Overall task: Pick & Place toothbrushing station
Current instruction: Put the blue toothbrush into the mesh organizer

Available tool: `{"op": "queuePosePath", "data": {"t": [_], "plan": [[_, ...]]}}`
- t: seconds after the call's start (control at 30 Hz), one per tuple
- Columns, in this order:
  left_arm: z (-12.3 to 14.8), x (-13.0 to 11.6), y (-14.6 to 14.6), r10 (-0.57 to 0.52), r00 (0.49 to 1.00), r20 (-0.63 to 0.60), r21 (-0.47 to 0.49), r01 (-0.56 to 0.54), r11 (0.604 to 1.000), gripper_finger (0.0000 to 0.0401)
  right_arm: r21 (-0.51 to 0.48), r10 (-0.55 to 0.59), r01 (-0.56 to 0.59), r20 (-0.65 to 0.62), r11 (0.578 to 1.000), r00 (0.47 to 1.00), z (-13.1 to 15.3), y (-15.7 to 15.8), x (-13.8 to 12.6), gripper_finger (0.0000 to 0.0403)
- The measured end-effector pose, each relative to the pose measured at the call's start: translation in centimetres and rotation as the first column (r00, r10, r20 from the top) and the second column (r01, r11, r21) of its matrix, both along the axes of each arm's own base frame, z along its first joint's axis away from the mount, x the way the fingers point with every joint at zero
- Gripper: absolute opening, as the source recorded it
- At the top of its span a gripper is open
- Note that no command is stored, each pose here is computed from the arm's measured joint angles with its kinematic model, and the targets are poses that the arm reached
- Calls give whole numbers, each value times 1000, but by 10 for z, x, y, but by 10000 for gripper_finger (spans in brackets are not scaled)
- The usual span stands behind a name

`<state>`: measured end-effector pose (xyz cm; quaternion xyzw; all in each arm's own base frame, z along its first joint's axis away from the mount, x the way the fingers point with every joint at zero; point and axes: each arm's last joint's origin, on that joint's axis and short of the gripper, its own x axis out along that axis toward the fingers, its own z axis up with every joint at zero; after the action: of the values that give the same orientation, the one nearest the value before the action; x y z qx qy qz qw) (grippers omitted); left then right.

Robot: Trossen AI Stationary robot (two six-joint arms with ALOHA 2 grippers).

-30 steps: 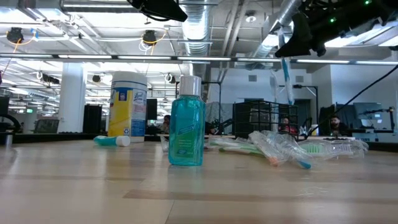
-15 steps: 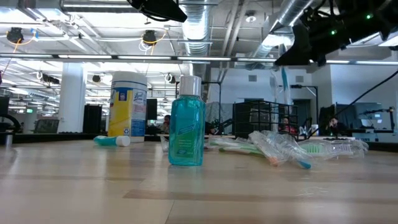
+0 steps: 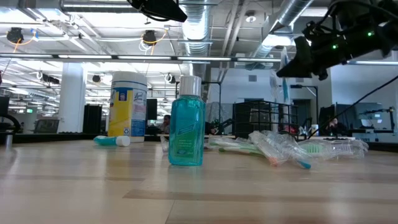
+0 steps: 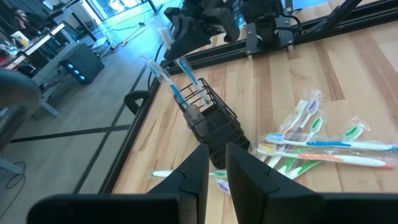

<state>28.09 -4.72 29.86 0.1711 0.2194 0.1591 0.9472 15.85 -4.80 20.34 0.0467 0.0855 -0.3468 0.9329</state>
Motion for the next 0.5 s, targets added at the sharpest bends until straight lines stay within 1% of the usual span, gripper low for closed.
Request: {"op": "queuePosePath", "data": {"t": [0.23, 0.33, 0.5], "plan": [[0, 0, 0, -1, 1000, 0, -1, 1, 1000, 49, 7, 18, -18, 20, 1000, 1000, -9, 1, -2, 7], [0, 0, 0, -1, 1000, 0, -1, 1, 1000, 49, 13, 38, -38, 16, 999, 999, -10, 1, -2, 7], [0, 0, 0, -1, 1000, 1, -1, 1, 1000, 49, 27, 38, -38, -3, 999, 999, -14, 1, 1, 7]]}}
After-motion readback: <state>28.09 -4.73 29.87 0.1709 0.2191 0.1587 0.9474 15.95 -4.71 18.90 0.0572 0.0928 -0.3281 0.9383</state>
